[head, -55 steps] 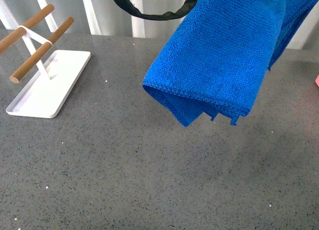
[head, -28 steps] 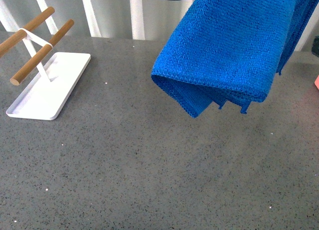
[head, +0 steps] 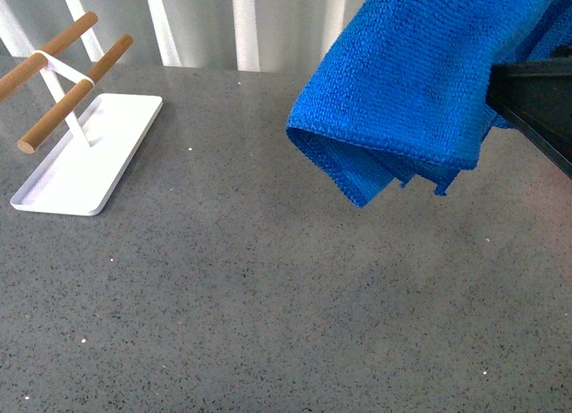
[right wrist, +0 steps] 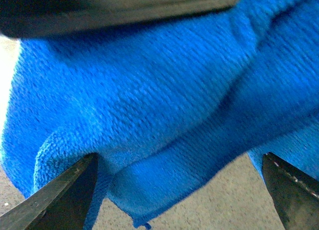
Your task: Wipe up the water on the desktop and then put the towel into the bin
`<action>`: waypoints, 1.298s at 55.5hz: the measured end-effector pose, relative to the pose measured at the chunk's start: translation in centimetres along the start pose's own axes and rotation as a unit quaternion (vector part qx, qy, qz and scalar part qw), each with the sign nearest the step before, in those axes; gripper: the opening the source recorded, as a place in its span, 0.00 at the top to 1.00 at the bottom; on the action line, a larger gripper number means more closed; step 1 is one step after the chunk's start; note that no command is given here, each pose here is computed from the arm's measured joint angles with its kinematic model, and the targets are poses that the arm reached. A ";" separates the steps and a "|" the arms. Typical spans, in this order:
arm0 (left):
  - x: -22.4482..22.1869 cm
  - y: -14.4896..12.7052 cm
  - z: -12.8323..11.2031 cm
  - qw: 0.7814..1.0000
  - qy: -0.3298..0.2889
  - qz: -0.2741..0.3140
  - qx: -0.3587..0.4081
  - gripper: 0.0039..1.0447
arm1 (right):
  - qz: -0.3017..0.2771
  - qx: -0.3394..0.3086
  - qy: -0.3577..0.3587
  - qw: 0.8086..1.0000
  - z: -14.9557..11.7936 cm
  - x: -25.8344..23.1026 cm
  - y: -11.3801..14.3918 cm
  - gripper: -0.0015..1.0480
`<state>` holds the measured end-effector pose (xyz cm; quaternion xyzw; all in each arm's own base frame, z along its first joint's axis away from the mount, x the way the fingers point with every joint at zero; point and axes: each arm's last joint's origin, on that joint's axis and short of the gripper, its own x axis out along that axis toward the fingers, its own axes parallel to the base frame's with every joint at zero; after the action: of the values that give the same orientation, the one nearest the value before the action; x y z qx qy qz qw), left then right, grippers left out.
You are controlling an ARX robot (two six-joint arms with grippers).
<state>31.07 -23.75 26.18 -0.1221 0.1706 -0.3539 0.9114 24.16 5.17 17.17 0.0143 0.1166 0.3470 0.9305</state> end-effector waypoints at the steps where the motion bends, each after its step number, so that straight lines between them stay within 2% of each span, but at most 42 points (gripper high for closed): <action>1: 0.0 0.0 0.0 1.000 0.000 0.000 0.000 0.95 | 0.003 -0.002 -0.002 1.000 0.1 0.1 0.0 0.07; 10: -0.1 0.0 0.1 1.000 0.000 0.000 -0.005 0.95 | 0.045 -0.015 -0.025 0.999 1.1 1.4 0.6 0.07; 17: -0.2 0.0 0.3 1.000 -0.002 0.000 -0.011 0.95 | 0.054 -0.012 -0.029 0.998 1.4 2.3 0.8 0.07; 19: -0.2 0.1 0.3 1.000 -0.003 0.000 -0.015 0.95 | 0.055 -0.011 -0.028 0.998 1.4 2.5 0.8 0.11; 23: -0.2 0.1 0.4 1.000 -0.003 0.000 -0.020 0.95 | 0.058 -0.011 -0.027 0.998 1.4 3.0 0.8 0.21; 28: -0.2 0.0 0.3 1.000 -0.001 -0.006 -0.022 0.95 | 0.064 -0.013 -0.028 0.998 1.2 3.4 0.9 0.39; 46: -0.5 -0.2 0.7 1.000 -0.005 -0.010 -0.029 0.95 | 0.064 -0.003 -0.047 0.997 1.7 3.2 0.1 0.96; 60: -0.6 0.0 0.8 0.999 -0.006 -0.007 -0.033 0.95 | 0.070 -0.002 -0.058 0.996 2.2 2.6 -0.4 0.97; 62: -0.7 0.1 0.9 0.999 -0.006 -0.007 -0.034 0.92 | 0.070 -0.002 -0.061 0.996 2.3 2.5 -0.5 0.97; 68: -0.8 0.3 1.0 0.999 -0.006 0.001 -0.032 0.70 | 0.065 0.002 -0.067 0.996 2.7 1.9 -0.8 0.97; 72: -0.9 0.6 1.0 0.999 -0.005 0.010 -0.032 0.60 | 0.062 0.005 -0.069 0.996 2.8 1.7 -1.1 0.97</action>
<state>31.23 -22.63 27.09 -0.1510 0.1781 -0.3387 0.9115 26.74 5.64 19.39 0.0497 0.0532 0.4014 0.9130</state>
